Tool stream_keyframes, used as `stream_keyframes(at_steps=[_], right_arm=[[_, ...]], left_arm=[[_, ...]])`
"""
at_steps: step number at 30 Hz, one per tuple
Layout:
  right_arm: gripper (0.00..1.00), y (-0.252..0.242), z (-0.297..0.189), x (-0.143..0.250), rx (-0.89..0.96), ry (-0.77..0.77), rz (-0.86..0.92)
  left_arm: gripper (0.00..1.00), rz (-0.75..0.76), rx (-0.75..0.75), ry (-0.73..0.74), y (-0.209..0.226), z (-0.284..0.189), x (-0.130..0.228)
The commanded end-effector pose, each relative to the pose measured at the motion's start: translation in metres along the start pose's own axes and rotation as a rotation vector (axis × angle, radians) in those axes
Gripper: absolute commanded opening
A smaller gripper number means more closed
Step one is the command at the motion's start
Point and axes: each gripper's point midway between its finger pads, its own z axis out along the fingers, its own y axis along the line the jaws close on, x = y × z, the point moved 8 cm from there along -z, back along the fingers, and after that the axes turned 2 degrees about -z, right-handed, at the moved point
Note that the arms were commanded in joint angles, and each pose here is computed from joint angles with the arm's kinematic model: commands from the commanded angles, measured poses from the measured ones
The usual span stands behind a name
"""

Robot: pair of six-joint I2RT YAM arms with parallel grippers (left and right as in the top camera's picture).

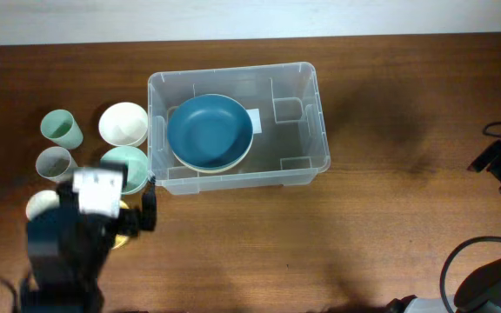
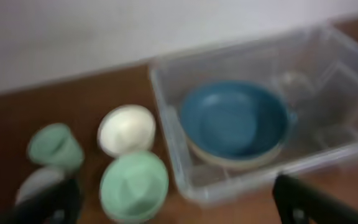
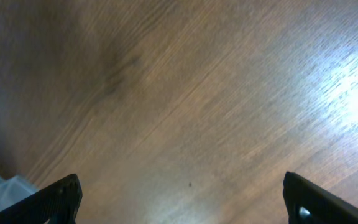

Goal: Pack container
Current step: 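Move the left gripper down to the yellow bowl's rim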

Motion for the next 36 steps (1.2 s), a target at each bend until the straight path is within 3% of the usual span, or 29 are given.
stream_keyframes(at_steps=[1, 6, 11, 16, 25, 36], right_arm=[[0.99, 0.0, -0.005, 0.001, -0.004, -0.018, -0.003], [0.99, 0.0, -0.005, 0.001, -0.004, -0.017, -0.003], [0.99, 0.0, -0.005, 0.001, -0.004, -0.017, -0.003], [0.99, 0.0, -0.005, 0.001, -0.004, -0.018, -0.003], [0.99, 0.0, -0.005, 0.001, -0.004, -0.017, -0.003], [0.99, 0.0, -0.005, 0.001, -0.004, -0.017, -0.003]], left_arm=[[0.99, 0.025, 0.203, 0.183, -0.008, 0.03, -0.027], [0.99, -0.108, 0.174, 0.307, -0.002, 0.042, -0.038], [0.99, -0.318, -0.118, 0.368, 0.019, 0.029, -0.038], [0.99, -0.318, -0.142, 0.441, 0.018, 0.013, -0.025], [0.99, -0.302, -0.112, 0.291, 0.01, -0.036, -0.031], [0.99, -0.304, -0.111, 0.313, 0.008, -0.047, -0.023]])
